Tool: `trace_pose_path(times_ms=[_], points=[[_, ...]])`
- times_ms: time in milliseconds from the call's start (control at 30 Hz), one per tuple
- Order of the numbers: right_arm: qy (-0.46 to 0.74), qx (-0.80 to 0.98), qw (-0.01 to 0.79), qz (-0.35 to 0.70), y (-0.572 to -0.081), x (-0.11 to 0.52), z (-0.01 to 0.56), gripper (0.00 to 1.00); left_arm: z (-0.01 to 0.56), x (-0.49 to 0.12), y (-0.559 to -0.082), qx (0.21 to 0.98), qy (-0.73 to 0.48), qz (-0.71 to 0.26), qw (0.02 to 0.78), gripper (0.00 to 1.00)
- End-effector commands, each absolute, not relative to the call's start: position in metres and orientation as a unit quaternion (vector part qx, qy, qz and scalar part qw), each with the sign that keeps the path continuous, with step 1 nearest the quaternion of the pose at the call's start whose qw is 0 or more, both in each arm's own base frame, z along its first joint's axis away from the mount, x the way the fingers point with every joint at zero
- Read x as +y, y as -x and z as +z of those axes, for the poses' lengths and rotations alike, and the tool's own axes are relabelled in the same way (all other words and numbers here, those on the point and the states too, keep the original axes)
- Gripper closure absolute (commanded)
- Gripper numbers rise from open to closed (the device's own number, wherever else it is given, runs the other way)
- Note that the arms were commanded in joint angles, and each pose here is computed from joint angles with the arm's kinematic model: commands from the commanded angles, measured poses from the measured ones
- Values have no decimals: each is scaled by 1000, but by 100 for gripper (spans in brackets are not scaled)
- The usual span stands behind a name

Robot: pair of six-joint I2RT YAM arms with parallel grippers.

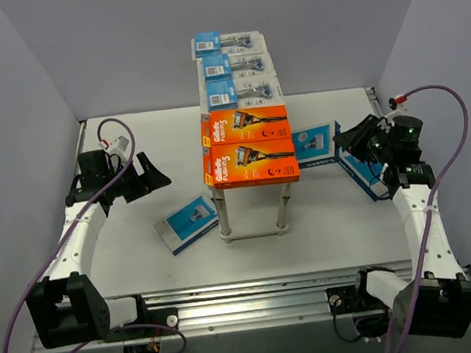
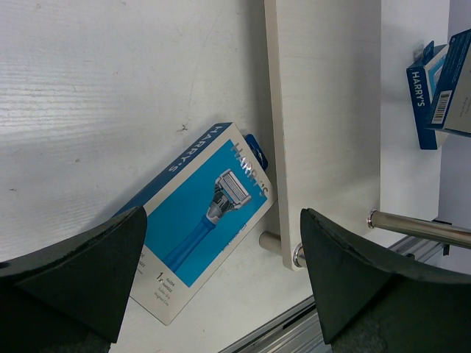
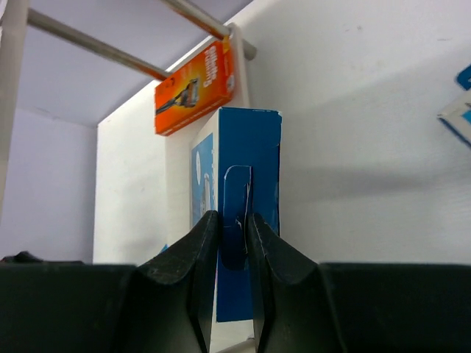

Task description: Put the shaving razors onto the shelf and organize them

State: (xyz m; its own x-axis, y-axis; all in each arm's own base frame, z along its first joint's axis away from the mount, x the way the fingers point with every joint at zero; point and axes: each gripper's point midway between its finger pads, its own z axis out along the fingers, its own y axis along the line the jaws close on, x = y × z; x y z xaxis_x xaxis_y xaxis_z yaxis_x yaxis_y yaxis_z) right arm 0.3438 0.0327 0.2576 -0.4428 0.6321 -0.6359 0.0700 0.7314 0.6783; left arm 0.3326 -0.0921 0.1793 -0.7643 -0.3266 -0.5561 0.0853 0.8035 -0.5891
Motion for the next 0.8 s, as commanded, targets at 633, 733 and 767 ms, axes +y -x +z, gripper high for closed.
trace_pose_path(times_ms=[633,733,767], points=[[-151,775,435,433,-383,171,201,100,203,-89,-331,874,53,-304,375,6],[-165,779,427,428,-389,173,185,100,201,-88,-332,875,55,-304,373,6],[-168,779,427,427,-391,172,181,100,200,-88,-332,875,55,-304,372,6]])
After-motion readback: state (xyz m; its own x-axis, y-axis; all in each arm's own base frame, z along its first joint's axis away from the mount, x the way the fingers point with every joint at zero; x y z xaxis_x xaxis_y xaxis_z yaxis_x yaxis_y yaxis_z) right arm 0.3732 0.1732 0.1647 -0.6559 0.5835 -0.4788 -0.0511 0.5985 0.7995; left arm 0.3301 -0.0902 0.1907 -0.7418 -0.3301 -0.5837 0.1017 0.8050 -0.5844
